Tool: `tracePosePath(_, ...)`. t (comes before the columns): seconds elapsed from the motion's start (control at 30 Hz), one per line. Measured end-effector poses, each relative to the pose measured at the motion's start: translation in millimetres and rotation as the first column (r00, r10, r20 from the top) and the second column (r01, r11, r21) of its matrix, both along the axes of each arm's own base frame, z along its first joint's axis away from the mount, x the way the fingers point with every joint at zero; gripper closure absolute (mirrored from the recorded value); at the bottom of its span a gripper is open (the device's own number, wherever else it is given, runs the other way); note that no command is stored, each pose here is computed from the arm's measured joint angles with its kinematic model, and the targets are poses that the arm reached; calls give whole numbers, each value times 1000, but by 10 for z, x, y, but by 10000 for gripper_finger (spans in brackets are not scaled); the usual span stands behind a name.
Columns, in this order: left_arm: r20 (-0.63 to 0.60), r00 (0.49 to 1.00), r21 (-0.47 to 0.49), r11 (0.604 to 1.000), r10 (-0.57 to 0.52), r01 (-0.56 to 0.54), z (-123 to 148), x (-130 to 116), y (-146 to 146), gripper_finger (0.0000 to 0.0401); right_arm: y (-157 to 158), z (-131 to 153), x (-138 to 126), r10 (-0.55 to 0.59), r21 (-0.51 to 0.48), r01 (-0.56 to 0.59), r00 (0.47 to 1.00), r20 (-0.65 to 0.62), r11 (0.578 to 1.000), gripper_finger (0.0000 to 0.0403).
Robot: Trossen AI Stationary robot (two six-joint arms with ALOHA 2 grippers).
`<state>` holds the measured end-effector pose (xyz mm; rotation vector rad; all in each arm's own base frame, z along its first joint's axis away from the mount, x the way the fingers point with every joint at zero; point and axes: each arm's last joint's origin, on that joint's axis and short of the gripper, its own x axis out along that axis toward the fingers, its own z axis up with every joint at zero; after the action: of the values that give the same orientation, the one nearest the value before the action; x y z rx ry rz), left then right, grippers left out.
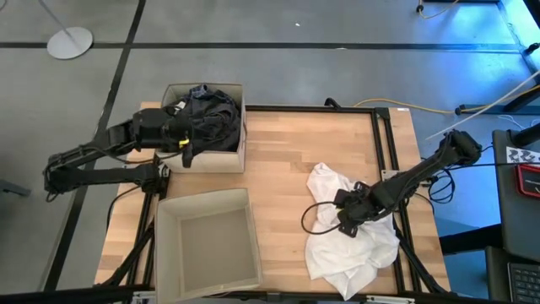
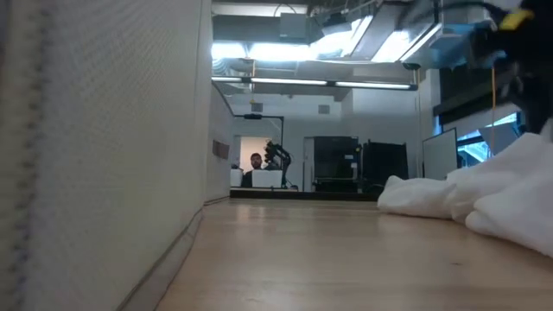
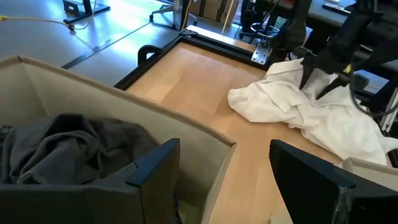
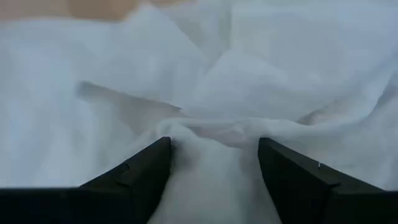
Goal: Sort clothes
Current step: Put the white long sleeve shirt into the bottom laundry organizer
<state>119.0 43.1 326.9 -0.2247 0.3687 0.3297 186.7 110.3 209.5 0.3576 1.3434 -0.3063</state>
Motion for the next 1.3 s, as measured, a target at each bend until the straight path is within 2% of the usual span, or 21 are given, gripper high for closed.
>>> tracePosePath(0.17, -2, 1000, -3, 1000, 1, -1, -2, 5, 2, 164, -45, -215, -75, -18, -13, 17, 999, -28, 1000, 158)
tracePosePath(0.53, -2, 1000, -9, 1000, 4, -4, -4, 4, 3, 164, -183, -804, -286, -26, -16, 26, 999, 26, 1000, 164)
tracePosePath(0.7, -6, 1000, -13, 1000, 5, -5, -9, 11, 5, 164, -213, -857, -306, -14, -62, 17, 998, 58, 998, 221)
tracePosePath(0.93, -17, 1000, -18, 1000, 5, -5, -33, 43, 17, 164, -198, -866, -229, 87, -137, -64, 982, 167, 989, 376)
tracePosePath(1.0, -31, 1000, -22, 1000, 5, -6, -68, 48, 19, 164, -187, -855, -188, 126, -169, -89, 968, 217, 982, 385)
tracePosePath(1.17, -46, 999, -25, 1000, 3, -4, -89, 83, 32, 164, -139, -803, -67, 235, -242, -156, 909, 345, 958, 363)
tracePosePath(1.3, -61, 998, -30, 1000, 2, -4, -106, 113, 44, 164, -99, -728, 31, 302, -308, -173, 843, 445, 936, 387)
